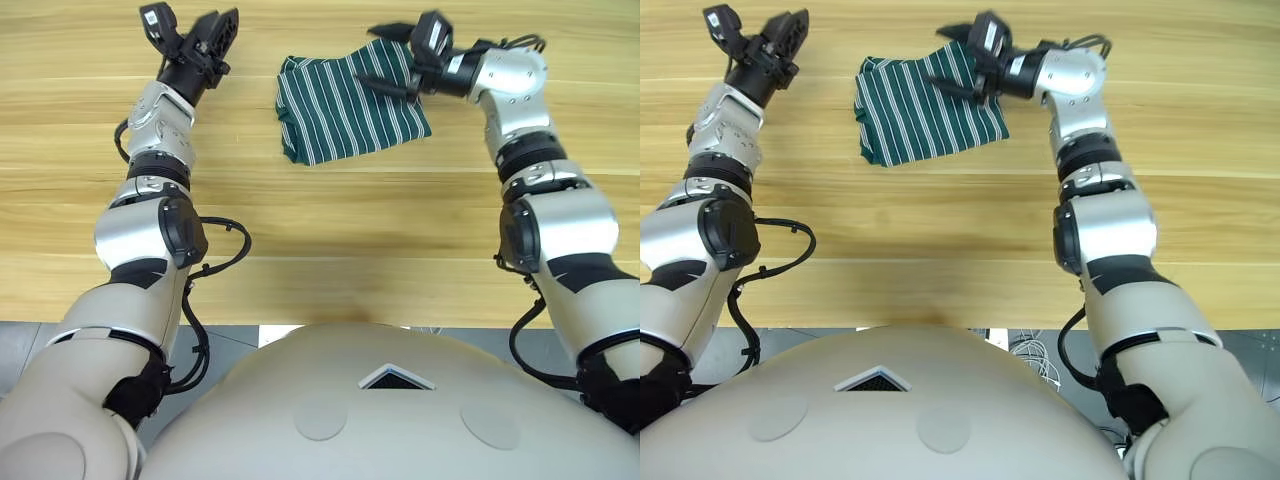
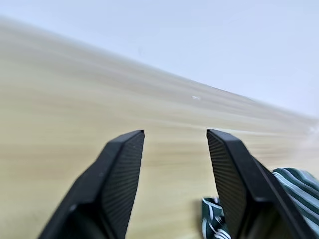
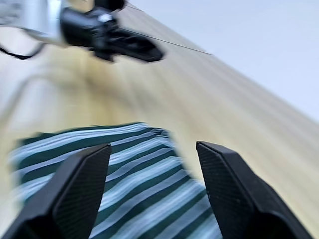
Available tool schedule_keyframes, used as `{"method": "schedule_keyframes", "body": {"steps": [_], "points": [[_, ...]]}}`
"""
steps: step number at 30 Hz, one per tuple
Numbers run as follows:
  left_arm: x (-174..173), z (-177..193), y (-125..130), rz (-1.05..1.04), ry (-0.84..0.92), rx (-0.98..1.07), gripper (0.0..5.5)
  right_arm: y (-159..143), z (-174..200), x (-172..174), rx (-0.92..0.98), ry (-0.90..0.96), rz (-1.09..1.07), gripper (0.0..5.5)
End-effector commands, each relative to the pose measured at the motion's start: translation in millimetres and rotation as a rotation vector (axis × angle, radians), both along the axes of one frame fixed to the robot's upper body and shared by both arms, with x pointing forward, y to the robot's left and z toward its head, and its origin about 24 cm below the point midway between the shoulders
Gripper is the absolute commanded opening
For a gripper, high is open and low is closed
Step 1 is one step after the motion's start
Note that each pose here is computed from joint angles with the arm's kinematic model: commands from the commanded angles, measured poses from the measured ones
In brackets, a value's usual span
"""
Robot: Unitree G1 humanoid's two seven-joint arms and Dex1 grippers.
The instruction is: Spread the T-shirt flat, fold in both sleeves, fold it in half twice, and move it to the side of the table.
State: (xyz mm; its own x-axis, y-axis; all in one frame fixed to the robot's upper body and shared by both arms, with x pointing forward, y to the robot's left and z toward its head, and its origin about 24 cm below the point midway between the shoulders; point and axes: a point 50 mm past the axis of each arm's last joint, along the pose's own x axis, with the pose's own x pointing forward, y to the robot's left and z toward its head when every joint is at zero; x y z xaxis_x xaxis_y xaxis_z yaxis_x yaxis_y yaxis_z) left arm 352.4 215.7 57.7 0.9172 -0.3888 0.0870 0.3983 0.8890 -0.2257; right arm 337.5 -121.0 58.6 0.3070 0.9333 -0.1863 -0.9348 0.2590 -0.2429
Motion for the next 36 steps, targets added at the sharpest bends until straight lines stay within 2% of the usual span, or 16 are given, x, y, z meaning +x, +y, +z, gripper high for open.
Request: {"method": "schedule_keyframes", "body": {"steps": [1, 3, 7, 9, 13, 18, 22, 24, 26, 28, 31, 34, 36], "points": [[-13.6, -9.6, -29.9, -0.016, -0.084, 0.168, 2.2, -3.0, -16.6, -3.4, -0.041, 0.102, -0.034, 3.19], [-18.0, -10.7, -50.9, -0.026, -0.111, 0.194, 2.2, -15.0, -20.6, 2.1, -0.039, 0.164, -0.153, 3.19], [-34.6, -13.3, -115.6, -0.118, -0.171, 0.261, 2.2, -47.8, -24.9, 9.5, -0.013, 0.284, -0.392, 3.19], [-40.6, -14.2, -123.5, -0.128, -0.174, 0.262, 2.2, -56.7, -30.9, 7.3, -0.039, 0.318, -0.445, 3.19], [-46.4, -15.5, -114.7, -0.109, -0.15, 0.23, 2.2, -66.4, -34.1, 7.6, -0.051, 0.34, -0.527, 3.19], [-50.6, -9.3, -98.0, -0.036, -0.166, 0.176, 2.2, -55.4, -36.6, 7.7, -0.115, 0.29, -0.494, 3.19], [-58.9, 9.0, -70.1, 0.107, -0.255, 0.09, 2.2, -45.2, 18.9, 31.6, 0.119, 0.067, -0.453, 3.19], [-64.6, 5.0, -56.2, 0.17, -0.247, 0.06, 2.2, -25.8, 42.1, 37.2, 0.197, -0.013, -0.342, 3.19], [-67.7, -0.9, -51.4, 0.193, -0.228, 0.048, 2.2, -5.4, 49.1, 38.2, 0.21, -0.041, -0.27, 3.19], [-69.3, -3.5, -52.0, 0.191, -0.223, 0.046, 2.2, 14.0, 41.4, 36.4, 0.155, -0.022, -0.237, 3.19], [-72.0, -4.5, -50.1, 0.189, -0.221, 0.045, 2.2, 37.0, 11.5, 29.4, -0.039, 0.089, -0.225, 3.19], [-74.5, -6.0, -45.6, 0.191, -0.211, 0.044, 2.2, 40.9, -14.2, 24.4, -0.201, 0.198, -0.304, 3.19], [-76.2, -8.9, -43.0, 0.197, -0.197, 0.041, 2.2, 42.1, -30.3, 18.2, -0.237, 0.306, -0.356, 3.19]]}}
